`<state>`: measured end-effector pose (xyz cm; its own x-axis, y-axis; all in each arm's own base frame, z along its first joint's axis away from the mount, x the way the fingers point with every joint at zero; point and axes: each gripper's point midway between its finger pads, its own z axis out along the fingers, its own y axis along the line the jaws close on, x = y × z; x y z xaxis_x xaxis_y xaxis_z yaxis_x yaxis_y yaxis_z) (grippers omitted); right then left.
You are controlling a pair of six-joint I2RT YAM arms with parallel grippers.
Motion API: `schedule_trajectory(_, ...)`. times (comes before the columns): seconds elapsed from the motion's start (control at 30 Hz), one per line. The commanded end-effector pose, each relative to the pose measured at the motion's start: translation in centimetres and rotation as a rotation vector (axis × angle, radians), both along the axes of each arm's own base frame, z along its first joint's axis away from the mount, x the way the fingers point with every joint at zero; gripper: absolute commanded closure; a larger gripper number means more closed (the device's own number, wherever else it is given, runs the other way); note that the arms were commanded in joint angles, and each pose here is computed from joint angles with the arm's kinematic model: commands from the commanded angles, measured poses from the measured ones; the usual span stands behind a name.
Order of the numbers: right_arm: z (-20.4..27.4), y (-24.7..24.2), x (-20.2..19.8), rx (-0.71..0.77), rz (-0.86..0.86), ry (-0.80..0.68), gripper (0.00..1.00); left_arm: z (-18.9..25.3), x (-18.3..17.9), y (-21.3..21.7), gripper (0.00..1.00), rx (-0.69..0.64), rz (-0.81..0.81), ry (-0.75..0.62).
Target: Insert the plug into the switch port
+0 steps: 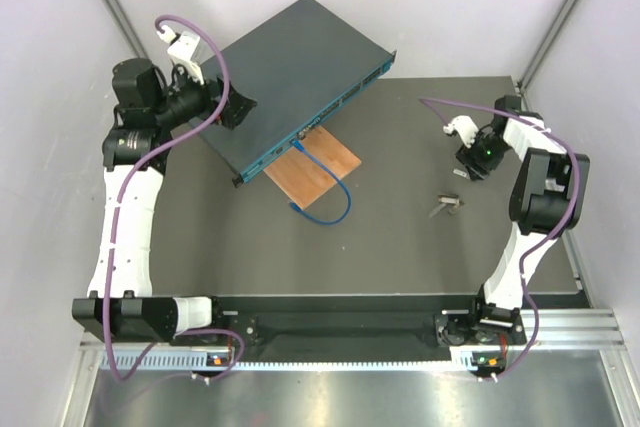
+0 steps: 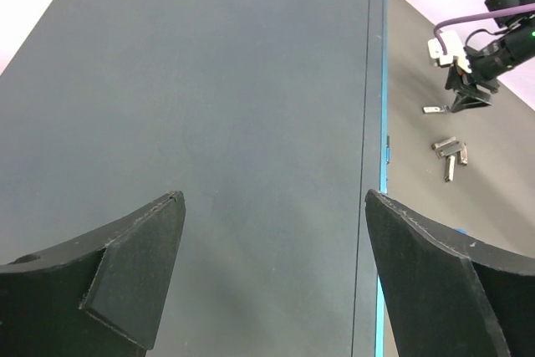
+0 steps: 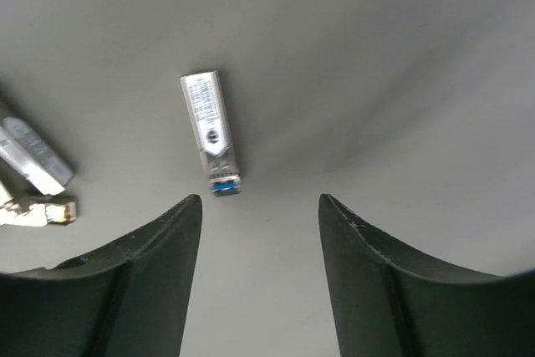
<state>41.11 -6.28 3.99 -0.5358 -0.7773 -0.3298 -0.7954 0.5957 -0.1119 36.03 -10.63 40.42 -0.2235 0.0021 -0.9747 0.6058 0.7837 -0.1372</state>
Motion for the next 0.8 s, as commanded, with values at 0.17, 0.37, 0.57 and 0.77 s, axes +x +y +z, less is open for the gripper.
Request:
schedule_trajectory(0.17, -0.8, 1.2, 1.8, -0.005, 0.071, -0.055, 0.47, 1.8, -0.2, -0.7, 0.08, -0.008, -0.036, -0.09)
schedule_trajectory(0.37, -1.9, 1.4, 0.9, -0.012, 0.103, -0.012, 0.5, 1.6, -0.4, -0.8, 0.09, -0.01, -0.045, -0.097)
schedule_trajectory(0.57, -2.1, 2.0, -0.4, 0.015, 0.125, 0.0, 0.48, 1.5, -0.6, -1.2, 0.1, -0.043, -0.06, -0.078)
schedule_trajectory(0.77, -2.1, 2.7, -0.9, 0.055, 0.119, 0.031, 0.45, 1.6, -0.6, -1.2, 0.11, -0.047, -0.059, -0.08)
